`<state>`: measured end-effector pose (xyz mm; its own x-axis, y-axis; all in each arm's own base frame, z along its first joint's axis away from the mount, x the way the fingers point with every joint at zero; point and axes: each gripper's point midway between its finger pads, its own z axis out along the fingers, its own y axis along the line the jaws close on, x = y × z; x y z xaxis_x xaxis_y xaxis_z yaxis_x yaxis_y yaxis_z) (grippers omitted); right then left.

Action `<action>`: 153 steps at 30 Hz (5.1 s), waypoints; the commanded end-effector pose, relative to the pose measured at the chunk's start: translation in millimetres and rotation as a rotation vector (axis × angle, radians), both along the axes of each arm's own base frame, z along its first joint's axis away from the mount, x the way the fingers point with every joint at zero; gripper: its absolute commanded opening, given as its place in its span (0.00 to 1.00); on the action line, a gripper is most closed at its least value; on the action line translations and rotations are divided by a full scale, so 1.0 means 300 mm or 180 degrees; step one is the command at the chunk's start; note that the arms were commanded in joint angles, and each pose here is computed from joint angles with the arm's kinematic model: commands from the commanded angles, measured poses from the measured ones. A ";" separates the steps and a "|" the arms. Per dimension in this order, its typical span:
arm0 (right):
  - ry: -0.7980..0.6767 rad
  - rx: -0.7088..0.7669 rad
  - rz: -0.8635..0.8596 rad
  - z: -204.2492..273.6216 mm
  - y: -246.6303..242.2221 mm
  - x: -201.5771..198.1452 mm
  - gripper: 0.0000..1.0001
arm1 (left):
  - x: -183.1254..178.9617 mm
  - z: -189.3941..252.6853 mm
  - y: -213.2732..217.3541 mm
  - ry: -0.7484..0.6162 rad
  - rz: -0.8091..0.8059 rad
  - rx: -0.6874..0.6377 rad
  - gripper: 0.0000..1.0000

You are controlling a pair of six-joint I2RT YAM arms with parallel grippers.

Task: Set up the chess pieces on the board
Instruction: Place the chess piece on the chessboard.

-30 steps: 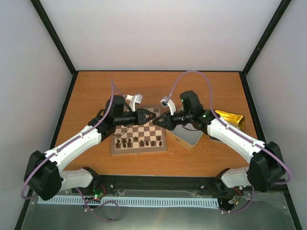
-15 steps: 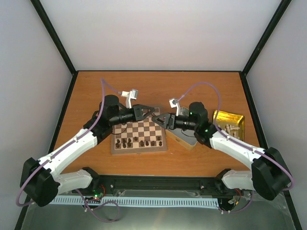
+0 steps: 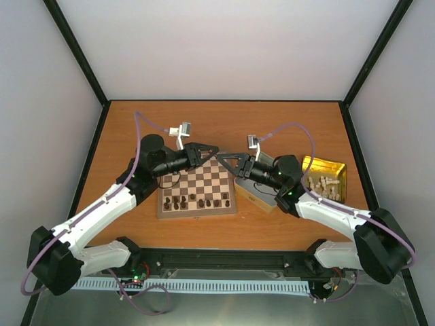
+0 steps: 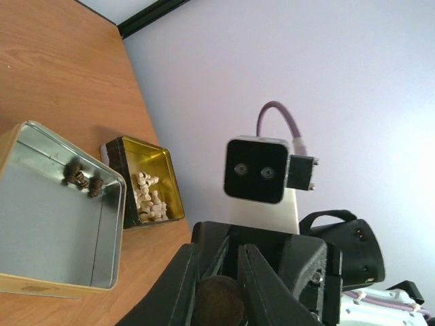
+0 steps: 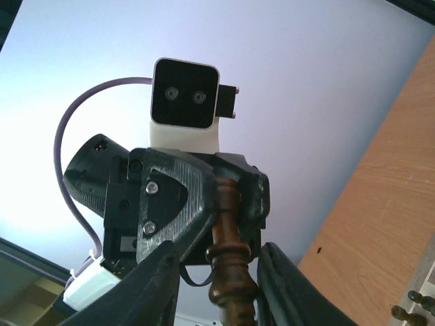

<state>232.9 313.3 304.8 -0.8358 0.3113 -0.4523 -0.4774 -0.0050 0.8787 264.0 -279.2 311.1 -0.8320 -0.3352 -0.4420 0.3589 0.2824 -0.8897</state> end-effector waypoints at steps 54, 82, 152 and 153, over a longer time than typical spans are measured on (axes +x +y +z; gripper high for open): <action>0.0670 -0.5007 0.0683 -0.672 0.310 -0.130 0.03 | -0.028 0.090 0.884 -0.0988 0.3772 0.2679 0.87; 0.0526 -0.5219 0.0817 -0.735 0.339 -0.127 0.23 | -0.020 0.074 0.848 -0.1085 0.3578 0.2630 0.86; 0.0347 -0.4714 0.0488 -0.703 0.366 -0.103 0.11 | -0.010 0.062 0.834 -0.1070 0.3521 0.2621 0.86; 0.0335 -0.4719 0.0469 -0.705 0.363 -0.102 0.11 | -0.010 0.062 0.833 -0.1070 0.3520 0.2619 0.86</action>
